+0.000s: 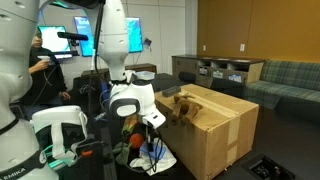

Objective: Put the objects on top of the box on to the table and the objects on the table on top of the box

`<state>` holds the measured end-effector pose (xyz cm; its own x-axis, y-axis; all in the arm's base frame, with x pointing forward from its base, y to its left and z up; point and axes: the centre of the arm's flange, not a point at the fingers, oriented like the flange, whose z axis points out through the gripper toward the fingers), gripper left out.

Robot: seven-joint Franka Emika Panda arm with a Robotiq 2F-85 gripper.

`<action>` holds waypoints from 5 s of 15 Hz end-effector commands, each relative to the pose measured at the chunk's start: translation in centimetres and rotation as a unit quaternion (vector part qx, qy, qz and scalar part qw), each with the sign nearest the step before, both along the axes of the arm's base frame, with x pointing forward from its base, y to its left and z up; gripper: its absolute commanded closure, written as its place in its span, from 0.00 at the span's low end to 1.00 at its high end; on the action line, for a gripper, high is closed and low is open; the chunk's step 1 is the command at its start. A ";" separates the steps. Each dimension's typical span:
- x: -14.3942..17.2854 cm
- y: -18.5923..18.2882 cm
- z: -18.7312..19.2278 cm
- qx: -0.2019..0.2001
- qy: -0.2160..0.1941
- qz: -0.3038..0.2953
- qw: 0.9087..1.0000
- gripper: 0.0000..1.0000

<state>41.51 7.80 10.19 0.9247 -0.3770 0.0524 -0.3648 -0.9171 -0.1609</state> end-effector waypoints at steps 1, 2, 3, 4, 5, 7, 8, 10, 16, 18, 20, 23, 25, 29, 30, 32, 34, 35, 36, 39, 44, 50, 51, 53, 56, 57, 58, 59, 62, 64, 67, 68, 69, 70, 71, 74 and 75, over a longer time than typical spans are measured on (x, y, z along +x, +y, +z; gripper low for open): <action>-1.9 0.3 5.5 0.004 0.015 0.043 0.999 1.00; -2.2 0.8 6.4 0.004 0.023 0.054 0.998 1.00; -2.8 1.3 7.6 0.002 0.030 0.069 0.997 1.00; -3.2 1.9 8.6 -0.001 0.036 0.081 0.996 1.00; -3.7 2.4 9.4 -0.003 0.044 0.093 0.995 1.00; -4.6 3.1 10.7 -0.013 0.055 0.110 0.992 1.00; -5.0 3.3 11.5 -0.016 0.061 0.116 0.991 1.00; -5.7 3.4 12.6 -0.025 0.072 0.123 0.989 1.00; -5.2 2.9 17.4 -0.080 0.053 0.137 0.986 1.00; -4.6 3.0 19.1 -0.095 0.040 0.146 0.984 1.00; -4.0 3.6 20.9 -0.109 0.022 0.158 0.981 1.00; -2.7 4.6 24.0 -0.125 -0.006 0.174 0.977 1.00; -1.5 5.5 26.1 -0.137 -0.028 0.184 0.973 1.00; 1.5 7.5 29.6 -0.150 -0.059 0.203 0.966 1.00; 2.4 8.0 30.3 -0.151 -0.067 0.202 0.965 1.00; 4.3 9.1 31.5 -0.149 -0.076 0.210 0.963 1.00; 6.2 10.3 32.1 -0.150 -0.087 0.217 0.961 1.00; 7.3 11.1 32.1 -0.149 -0.089 0.223 0.959 1.00; 8.3 11.7 32.1 -0.150 -0.092 0.227 0.958 1.00; 11.4 13.5 31.4 -0.151 -0.097 0.239 0.954 1.00; 16.7 15.6 28.8 -0.154 -0.101 0.250 0.950 1.00; 23.7 14.9 25.2 -0.158 -0.103 0.236 0.953 1.00; 24.7 14.5 24.4 -0.163 -0.105 0.231 0.954 1.00; 26.4 13.6 22.9 -0.171 -0.103 0.224 0.954 1.00; 28.6 11.7 20.7 -0.184 -0.094 0.210 0.956 1.00; 29.1 11.1 20.2 -0.189 -0.092 0.206 0.956 1.00; 29.5 10.6 20.0 -0.191 -0.090 0.203 0.956 1.00; 29.7 10.2 19.5 -0.195 -0.090 0.199 0.956 1.00; 30.3 9.2 19.0 -0.205 -0.092 0.191 0.956 1.00; 30.3 8.8 19.3 -0.209 -0.094 0.189 0.955 0.73; 29.9 8.5 20.4 -0.212 -0.101 0.187 0.954 0.51; 29.7 8.5 20.8 -0.211 -0.105 0.186 0.954 0.44; 29.4 8.5 21.2 -0.209 -0.105 0.186 0.954 0.35; 29.0 8.5 21.5 -0.209 -0.109 0.183 0.954 0.29; 28.5 8.7 22.1 -0.202 -0.110 0.186 0.955 0.22; 26.0 9.4 24.2 -0.177 -0.115 0.195 0.958 0.01; 24.8 9.7 24.8 -0.168 -0.116 0.203 0.957 0.00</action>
<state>70.17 17.13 32.09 0.9448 0.0620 0.3217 0.0036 -0.9838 0.1790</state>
